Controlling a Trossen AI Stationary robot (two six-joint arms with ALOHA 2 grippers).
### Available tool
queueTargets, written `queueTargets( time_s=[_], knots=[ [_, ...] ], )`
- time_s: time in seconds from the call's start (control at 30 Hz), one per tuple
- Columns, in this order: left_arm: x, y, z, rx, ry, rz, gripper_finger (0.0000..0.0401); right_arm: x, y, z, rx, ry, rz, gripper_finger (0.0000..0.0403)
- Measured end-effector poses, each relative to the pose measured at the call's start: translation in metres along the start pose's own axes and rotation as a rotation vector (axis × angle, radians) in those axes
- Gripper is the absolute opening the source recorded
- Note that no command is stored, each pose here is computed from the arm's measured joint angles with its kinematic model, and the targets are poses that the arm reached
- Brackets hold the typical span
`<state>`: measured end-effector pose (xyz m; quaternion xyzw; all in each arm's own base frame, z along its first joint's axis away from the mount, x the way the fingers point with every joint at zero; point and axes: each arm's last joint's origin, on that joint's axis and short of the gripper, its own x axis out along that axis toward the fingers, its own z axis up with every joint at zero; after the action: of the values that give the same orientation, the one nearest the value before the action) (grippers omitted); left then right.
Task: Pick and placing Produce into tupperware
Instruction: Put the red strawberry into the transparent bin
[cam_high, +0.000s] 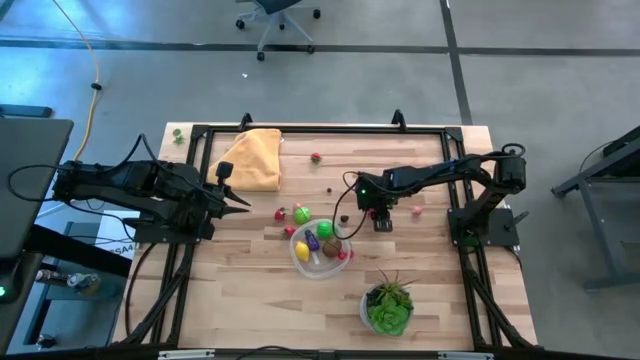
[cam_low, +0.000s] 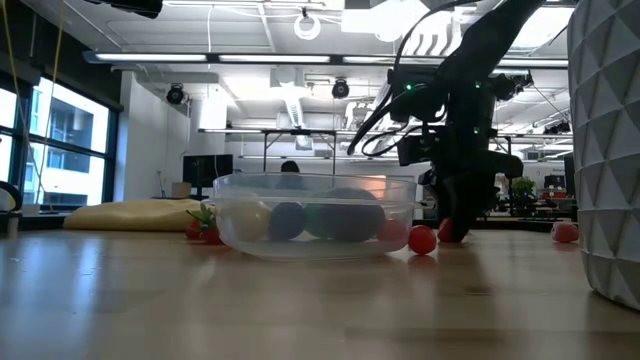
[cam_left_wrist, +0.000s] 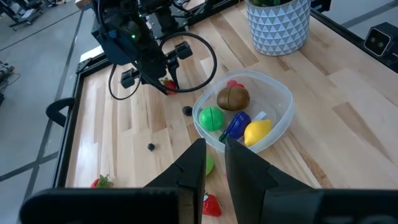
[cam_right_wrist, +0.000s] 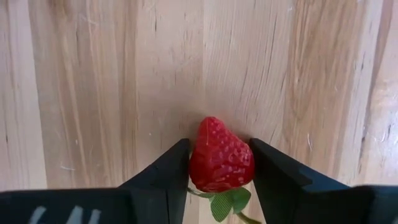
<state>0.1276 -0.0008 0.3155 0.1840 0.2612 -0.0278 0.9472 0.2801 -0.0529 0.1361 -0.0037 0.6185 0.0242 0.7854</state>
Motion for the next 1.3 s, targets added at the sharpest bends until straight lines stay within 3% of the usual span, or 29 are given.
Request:
queueTargets(
  time_s=[0.37,0.57,0.73,0.97,1.1,1.3],
  knots=[
    [0.000,0.000,0.000,0.000,0.000,0.000,0.0051,-0.029,-0.002,0.016,0.011,-0.060,-0.031,0.0138],
    [0.000,0.000,0.000,0.000,0.000,0.000,0.0051,-0.077,-0.003,0.040,0.018,-0.185,-0.048,0.0138],
    [0.000,0.000,0.000,0.000,0.000,0.000,0.0051,-0.133,0.002,0.064,0.017,-0.377,-0.051,0.0138],
    [0.000,0.000,0.000,0.000,0.000,0.000,0.0051,-0.190,0.031,0.101,-0.064,-0.612,-0.005,0.0138],
    [0.000,0.000,0.000,0.000,0.000,0.000,0.0051,-0.184,0.055,0.118,-0.132,-0.617,0.039,0.0138],
    [0.000,0.000,0.000,0.000,0.000,0.000,0.0051,-0.120,0.084,0.142,-0.192,-0.482,0.206,0.0138]
  ],
)
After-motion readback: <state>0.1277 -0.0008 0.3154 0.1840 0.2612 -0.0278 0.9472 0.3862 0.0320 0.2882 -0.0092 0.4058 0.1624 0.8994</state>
